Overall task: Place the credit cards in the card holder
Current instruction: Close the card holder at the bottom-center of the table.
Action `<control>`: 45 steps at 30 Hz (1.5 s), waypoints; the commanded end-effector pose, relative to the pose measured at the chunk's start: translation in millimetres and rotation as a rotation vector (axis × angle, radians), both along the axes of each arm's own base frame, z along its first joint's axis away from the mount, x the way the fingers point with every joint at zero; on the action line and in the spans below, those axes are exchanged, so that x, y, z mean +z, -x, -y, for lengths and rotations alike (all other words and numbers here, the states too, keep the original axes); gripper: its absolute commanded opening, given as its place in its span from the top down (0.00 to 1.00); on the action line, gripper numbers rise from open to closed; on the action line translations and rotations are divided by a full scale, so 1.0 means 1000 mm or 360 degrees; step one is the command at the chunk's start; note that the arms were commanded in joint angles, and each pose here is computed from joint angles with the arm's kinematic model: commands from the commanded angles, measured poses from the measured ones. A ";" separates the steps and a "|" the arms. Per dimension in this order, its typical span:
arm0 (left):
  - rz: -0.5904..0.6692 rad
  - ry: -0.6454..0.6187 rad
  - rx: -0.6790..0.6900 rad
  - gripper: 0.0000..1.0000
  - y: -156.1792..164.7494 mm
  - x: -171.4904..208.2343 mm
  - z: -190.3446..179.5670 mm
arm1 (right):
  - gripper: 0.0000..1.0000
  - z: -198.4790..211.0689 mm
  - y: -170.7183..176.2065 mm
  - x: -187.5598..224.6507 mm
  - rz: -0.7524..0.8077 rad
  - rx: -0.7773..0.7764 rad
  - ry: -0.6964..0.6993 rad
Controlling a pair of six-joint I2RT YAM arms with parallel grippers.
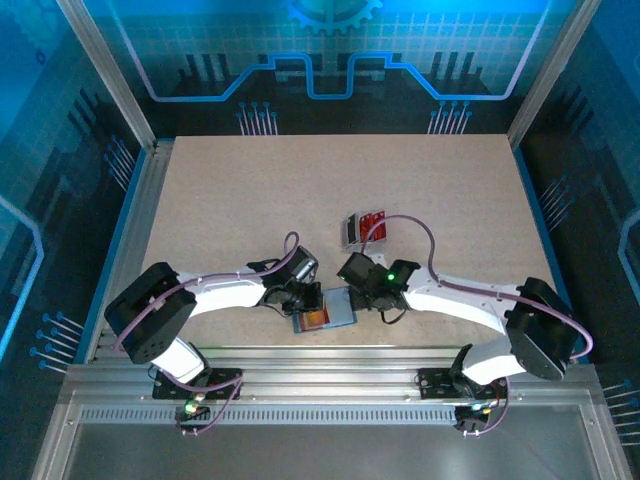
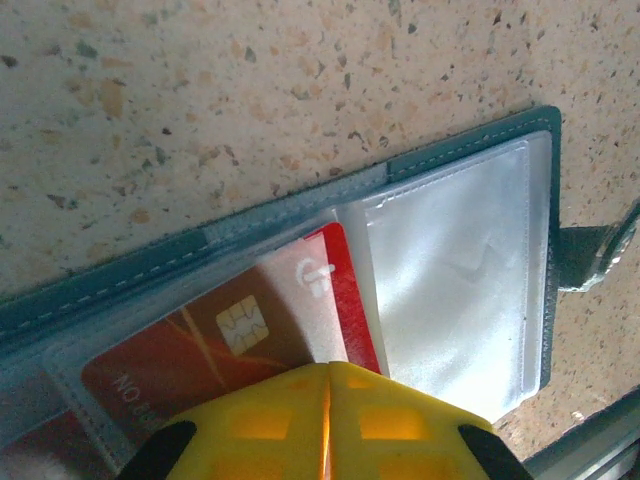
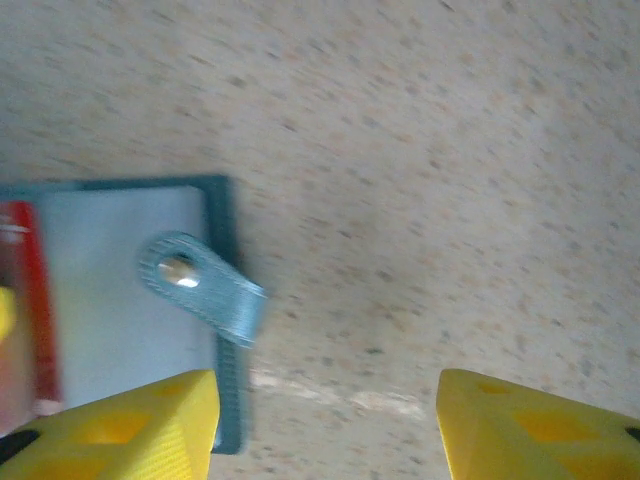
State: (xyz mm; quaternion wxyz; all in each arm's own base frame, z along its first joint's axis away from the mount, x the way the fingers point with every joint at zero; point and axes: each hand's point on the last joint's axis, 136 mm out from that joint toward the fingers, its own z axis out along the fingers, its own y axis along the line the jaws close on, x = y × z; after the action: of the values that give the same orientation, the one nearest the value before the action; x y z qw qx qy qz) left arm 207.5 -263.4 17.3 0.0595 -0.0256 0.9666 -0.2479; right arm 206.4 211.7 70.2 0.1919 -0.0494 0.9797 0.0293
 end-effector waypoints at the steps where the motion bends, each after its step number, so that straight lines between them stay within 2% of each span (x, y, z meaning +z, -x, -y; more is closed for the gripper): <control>1: -0.0245 -0.0293 0.0019 0.90 0.040 -0.037 -0.044 | 0.39 -0.023 -0.010 0.002 0.0019 0.0064 0.0001; 7: -0.0231 -0.0292 0.0018 0.90 0.041 -0.034 -0.046 | 0.39 -0.039 -0.015 -0.024 -0.0031 0.0087 0.0078; 12: -0.0235 -0.0290 0.0023 0.90 0.042 -0.036 -0.046 | 0.39 -0.033 -0.017 -0.038 -0.0024 0.0064 0.0168; 18: -0.0232 -0.0286 0.0023 0.90 0.042 -0.034 -0.046 | 0.46 -0.017 -0.017 -0.041 0.0026 -0.0010 0.0287; 20: -0.0235 -0.0284 0.0023 0.90 0.042 -0.034 -0.046 | 0.54 -0.012 -0.017 -0.037 0.0043 -0.0021 0.0279; 22: -0.0242 -0.0242 0.0008 0.90 0.041 -0.029 -0.042 | 0.69 -0.010 -0.016 -0.032 0.0052 -0.0021 0.0273; 25: -0.0238 -0.0068 0.0023 0.90 0.033 -0.009 -0.032 | 0.90 -0.006 -0.014 -0.025 0.0058 -0.0024 0.0270; 27: -0.0225 0.0074 0.0065 0.89 0.025 0.009 -0.031 | 0.99 -0.001 -0.013 -0.021 0.0058 -0.0032 0.0274; 30: -0.0186 0.0202 0.0132 0.86 0.020 0.032 -0.043 | 1.00 0.005 -0.012 -0.015 0.0061 -0.0036 0.0258; 33: -0.0159 0.0229 0.0151 0.83 0.025 0.041 -0.053 | 1.00 0.010 -0.013 -0.011 0.0066 -0.0042 0.0254; 39: -0.0222 0.0138 0.0183 0.85 0.035 0.010 -0.064 | 1.00 0.014 -0.015 0.002 0.0094 -0.0025 0.0213; 45: -0.0289 0.0183 0.0095 0.90 0.032 -0.014 -0.038 | 1.00 -0.023 -0.012 0.023 0.0070 0.0128 -0.0077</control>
State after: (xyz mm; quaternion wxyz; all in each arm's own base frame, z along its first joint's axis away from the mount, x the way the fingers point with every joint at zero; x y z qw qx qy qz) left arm 173.3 -205.0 7.9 -0.0157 -0.1040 0.9581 -0.2665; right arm 219.8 217.3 83.1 0.2212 -0.0675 0.9728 0.0118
